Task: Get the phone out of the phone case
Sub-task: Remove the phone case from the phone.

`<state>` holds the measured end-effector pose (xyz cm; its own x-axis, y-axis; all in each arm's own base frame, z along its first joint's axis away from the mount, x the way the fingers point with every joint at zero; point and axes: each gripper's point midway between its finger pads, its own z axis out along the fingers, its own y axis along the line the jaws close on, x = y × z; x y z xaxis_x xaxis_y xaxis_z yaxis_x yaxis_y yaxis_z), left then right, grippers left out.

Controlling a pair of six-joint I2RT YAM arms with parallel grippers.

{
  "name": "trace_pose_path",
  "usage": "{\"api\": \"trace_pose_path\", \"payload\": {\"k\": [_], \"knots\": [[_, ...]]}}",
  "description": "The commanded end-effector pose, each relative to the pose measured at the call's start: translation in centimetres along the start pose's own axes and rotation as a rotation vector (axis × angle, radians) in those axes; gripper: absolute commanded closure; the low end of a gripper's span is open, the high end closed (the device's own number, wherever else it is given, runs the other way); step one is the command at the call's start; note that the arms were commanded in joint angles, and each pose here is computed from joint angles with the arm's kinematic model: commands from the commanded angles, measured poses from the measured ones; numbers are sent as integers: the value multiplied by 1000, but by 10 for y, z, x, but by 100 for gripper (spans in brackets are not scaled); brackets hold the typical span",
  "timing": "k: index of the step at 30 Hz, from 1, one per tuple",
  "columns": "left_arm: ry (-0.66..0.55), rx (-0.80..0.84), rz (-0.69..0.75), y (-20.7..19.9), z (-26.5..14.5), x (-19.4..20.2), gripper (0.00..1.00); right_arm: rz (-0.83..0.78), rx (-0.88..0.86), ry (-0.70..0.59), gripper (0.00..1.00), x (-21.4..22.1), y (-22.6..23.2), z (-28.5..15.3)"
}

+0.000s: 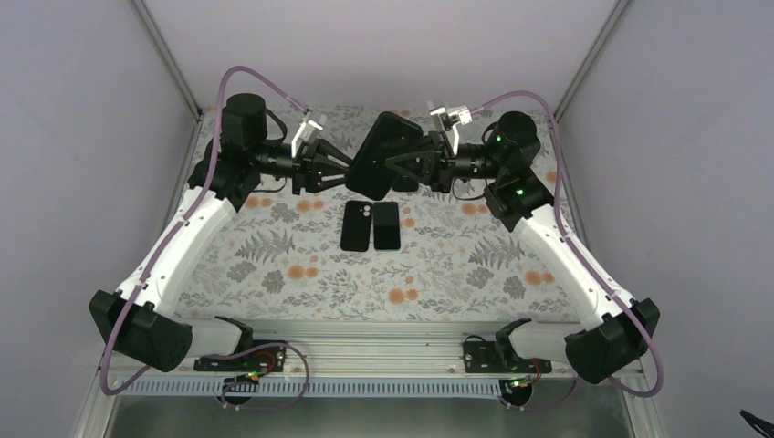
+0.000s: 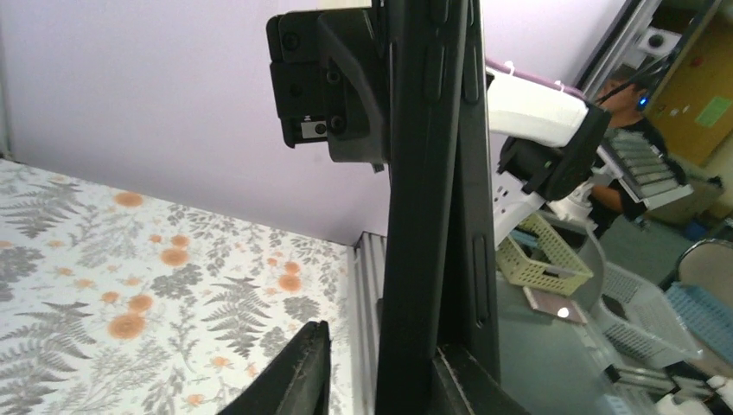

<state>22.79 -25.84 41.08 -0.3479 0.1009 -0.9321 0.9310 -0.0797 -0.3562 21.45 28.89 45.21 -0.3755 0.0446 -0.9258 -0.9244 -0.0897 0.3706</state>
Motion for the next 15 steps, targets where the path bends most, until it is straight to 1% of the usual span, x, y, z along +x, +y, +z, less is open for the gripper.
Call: {"api": "trace_pose_path", "payload": {"k": [1,4,7,15], "knots": [[-37,-170,130,27,-2,-24,72,70,-297,209,96,52,60,9],[-14,-112,193,11,4,-23,65,91,-294,221,96,59,53,11],[15,-84,245,1,12,-22,60,113,-292,231,96,64,47,13],[41,-91,270,2,18,-25,57,122,-257,241,97,75,37,15]]}}
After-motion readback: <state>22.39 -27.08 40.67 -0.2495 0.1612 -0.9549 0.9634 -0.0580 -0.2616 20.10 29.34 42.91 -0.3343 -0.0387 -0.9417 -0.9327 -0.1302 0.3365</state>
